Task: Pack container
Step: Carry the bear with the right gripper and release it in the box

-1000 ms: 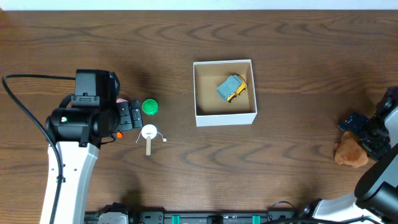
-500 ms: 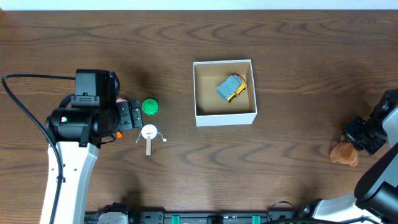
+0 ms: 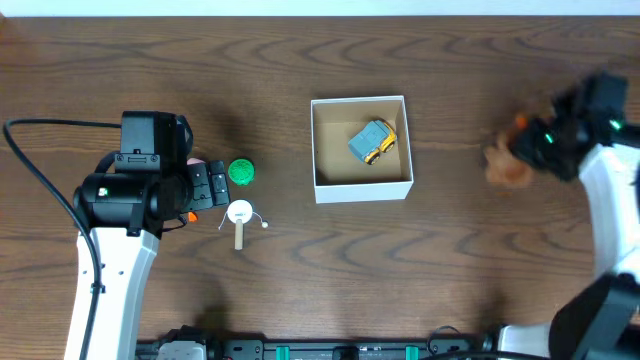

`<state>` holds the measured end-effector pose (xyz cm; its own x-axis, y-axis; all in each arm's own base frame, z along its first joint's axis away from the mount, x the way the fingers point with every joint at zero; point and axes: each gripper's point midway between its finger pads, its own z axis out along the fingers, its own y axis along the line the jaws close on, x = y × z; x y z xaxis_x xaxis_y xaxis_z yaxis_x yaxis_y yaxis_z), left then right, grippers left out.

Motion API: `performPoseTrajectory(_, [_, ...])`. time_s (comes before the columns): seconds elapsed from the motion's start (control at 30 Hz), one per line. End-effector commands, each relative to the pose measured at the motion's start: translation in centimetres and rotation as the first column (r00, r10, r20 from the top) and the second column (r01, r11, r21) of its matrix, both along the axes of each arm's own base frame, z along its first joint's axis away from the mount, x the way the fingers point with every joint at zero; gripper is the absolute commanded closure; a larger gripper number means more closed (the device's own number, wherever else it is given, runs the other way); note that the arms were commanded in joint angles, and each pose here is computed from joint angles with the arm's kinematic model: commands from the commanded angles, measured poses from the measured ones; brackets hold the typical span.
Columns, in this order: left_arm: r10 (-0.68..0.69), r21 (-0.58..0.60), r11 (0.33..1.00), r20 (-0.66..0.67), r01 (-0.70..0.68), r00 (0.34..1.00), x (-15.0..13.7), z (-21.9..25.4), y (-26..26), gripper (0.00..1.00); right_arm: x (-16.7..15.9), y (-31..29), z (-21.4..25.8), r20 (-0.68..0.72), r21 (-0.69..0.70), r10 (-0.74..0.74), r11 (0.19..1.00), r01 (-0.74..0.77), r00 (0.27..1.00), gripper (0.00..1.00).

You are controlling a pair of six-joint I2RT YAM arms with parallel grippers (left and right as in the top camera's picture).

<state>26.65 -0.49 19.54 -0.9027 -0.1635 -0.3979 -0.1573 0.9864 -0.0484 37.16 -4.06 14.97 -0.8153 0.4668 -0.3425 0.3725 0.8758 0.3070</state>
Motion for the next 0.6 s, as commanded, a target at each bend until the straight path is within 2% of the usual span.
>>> performPoseTrajectory(0.0, [0.013, 0.000, 1.000, 0.016, -0.013, 1.000, 0.3, 0.6, 0.2, 0.02, 2.4, 6.2, 6.0, 0.166, -0.064, 0.184, 0.982, -0.175, 0.969, 0.99])
performPoseTrajectory(0.17, [0.013, 0.000, 1.000, 0.016, -0.013, 1.000, 0.3, 0.6, 0.2, 0.02, 4.0, 16.3, 9.8, 0.321, -0.179, 0.408, 0.912, -0.368, 0.855, 0.99])
performPoseTrajectory(0.27, [0.013, 0.000, 1.000, 0.016, -0.013, 1.000, 0.3, 0.6, 0.2, 0.02, 3.5, 21.9, 9.9, 0.344, -0.265, 0.576, 0.817, -0.512, 0.741, 0.99])
performPoseTrajectory(0.4, [0.013, 0.000, 1.000, 0.016, -0.013, 1.000, 0.3, 0.6, 0.2, 0.02, 2.2, 26.5, 7.0, 0.251, -0.386, 0.775, 0.629, -0.674, 0.580, 0.97])
performPoseTrajectory(0.57, [0.013, 0.000, 1.000, 0.016, -0.013, 1.000, 0.3, 0.6, 0.2, 0.02, 2.1, 27.8, 1.1, 0.079, -0.418, 0.846, 0.509, -0.753, 0.528, 0.99])
